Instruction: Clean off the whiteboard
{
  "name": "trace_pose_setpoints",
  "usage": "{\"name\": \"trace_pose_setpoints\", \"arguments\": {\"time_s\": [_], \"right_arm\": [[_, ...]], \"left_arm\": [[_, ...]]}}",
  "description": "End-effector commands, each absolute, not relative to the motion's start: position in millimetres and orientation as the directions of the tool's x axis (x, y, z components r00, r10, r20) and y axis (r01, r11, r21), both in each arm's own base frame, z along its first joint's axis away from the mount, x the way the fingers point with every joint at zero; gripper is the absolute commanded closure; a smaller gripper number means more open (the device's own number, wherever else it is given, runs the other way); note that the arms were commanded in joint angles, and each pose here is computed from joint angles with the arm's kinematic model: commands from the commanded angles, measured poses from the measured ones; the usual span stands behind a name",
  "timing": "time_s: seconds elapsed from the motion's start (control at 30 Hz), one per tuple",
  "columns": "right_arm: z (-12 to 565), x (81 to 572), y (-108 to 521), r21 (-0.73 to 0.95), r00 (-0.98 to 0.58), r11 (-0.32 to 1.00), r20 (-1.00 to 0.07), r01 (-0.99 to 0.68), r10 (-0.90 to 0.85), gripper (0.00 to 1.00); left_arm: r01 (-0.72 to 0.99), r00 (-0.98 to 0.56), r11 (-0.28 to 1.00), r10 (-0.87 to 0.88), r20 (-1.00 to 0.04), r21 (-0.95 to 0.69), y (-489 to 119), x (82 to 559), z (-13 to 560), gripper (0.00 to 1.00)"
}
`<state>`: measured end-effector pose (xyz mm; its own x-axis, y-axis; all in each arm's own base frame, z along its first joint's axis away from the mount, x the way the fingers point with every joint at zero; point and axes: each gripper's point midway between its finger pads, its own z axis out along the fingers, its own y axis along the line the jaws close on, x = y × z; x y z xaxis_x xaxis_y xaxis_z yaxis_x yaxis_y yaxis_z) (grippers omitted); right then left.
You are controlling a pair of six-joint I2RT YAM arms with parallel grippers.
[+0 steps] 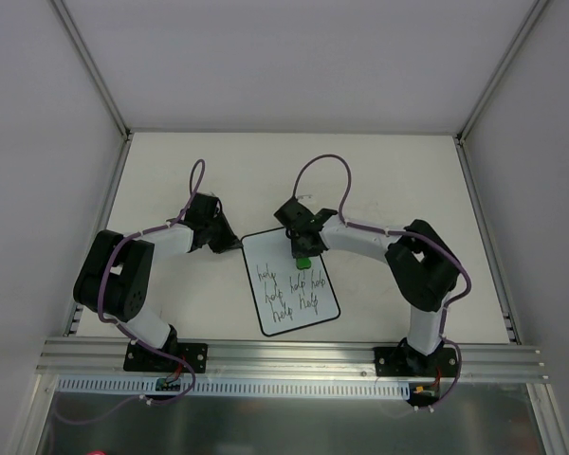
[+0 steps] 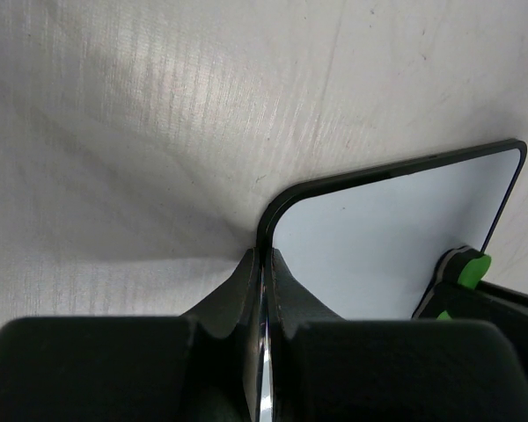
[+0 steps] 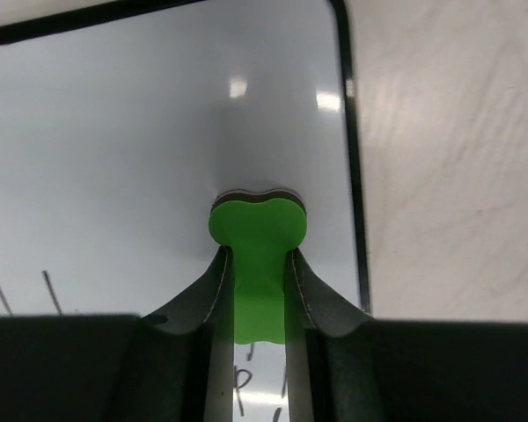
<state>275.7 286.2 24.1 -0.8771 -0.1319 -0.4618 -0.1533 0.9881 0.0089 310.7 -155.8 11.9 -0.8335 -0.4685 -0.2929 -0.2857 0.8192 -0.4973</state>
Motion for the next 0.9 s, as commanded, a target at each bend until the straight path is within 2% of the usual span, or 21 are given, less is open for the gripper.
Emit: {"name": "trace_pose_setpoints", "arguments": {"time_s": [0.0, 0.4, 0.87], "right_arm": [[2.4, 266.4, 225.6, -0.147, -0.914, 0.985, -0.382, -0.090, -0.140, 1.00], [12.9, 286.2, 252.0, -0.081, -0.901, 0.987, -0.404, -0.136, -0.157, 1.00], [5.0, 241.5, 259.5, -0.109, -0.900, 0.968, -0.356, -0.227, -0.251, 1.00]], "left_arm": [[-0.366, -0.886, 0.882, -0.427, -0.178, -0.296, -127.5, 255.3, -34.6, 1.00], [-0.370, -0.884, 0.879, -0.432, -0.176, -0.302, -128.7, 255.9, -33.6, 1.00], [-0.385, -0.880, 0.872, -0.445, -0.166, -0.302, -129.4, 255.6, -35.0, 1.00]]}}
